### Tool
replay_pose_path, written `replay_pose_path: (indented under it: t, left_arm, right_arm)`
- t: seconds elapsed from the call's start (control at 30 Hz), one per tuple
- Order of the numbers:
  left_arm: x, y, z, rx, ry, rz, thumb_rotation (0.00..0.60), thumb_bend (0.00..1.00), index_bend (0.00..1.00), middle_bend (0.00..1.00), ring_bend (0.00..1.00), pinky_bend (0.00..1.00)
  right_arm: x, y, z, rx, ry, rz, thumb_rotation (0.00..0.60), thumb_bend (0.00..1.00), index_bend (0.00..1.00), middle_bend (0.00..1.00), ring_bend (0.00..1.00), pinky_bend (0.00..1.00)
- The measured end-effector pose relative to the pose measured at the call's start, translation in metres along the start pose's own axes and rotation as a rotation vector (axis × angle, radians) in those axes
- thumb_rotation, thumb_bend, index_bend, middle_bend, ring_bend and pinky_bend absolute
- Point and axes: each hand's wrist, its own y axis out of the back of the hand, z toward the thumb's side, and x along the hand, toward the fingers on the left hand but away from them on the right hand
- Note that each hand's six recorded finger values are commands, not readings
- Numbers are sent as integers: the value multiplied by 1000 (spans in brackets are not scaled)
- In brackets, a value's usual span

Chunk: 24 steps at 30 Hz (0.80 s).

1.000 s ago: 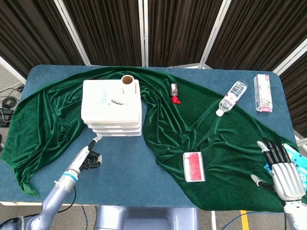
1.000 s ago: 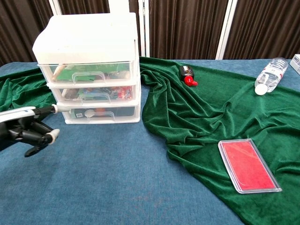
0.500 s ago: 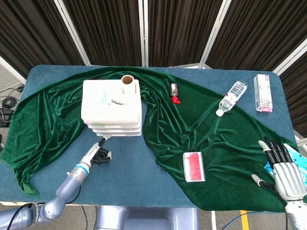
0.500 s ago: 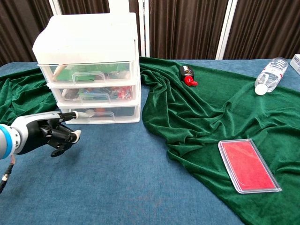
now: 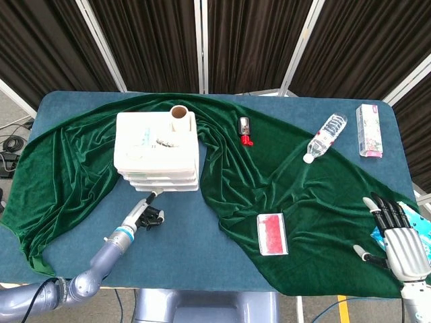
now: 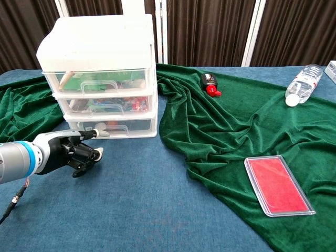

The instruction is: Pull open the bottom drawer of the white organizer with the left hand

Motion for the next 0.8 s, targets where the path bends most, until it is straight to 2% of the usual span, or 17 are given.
replay_pose_path:
  t: [0.47,0.8]
  left_arm:
    - [12,-11,3,-107,-17,-33,600,703,18,808,735,788]
    - [16,-17,6,-125,-49,-50,600,704,19,808,735,788]
  right_arm:
    - [0,0,0,-1,1,2,600,52,8,0,0,0]
    - [-1,-2,-1,1,-2,7,600,52,8,0,0,0]
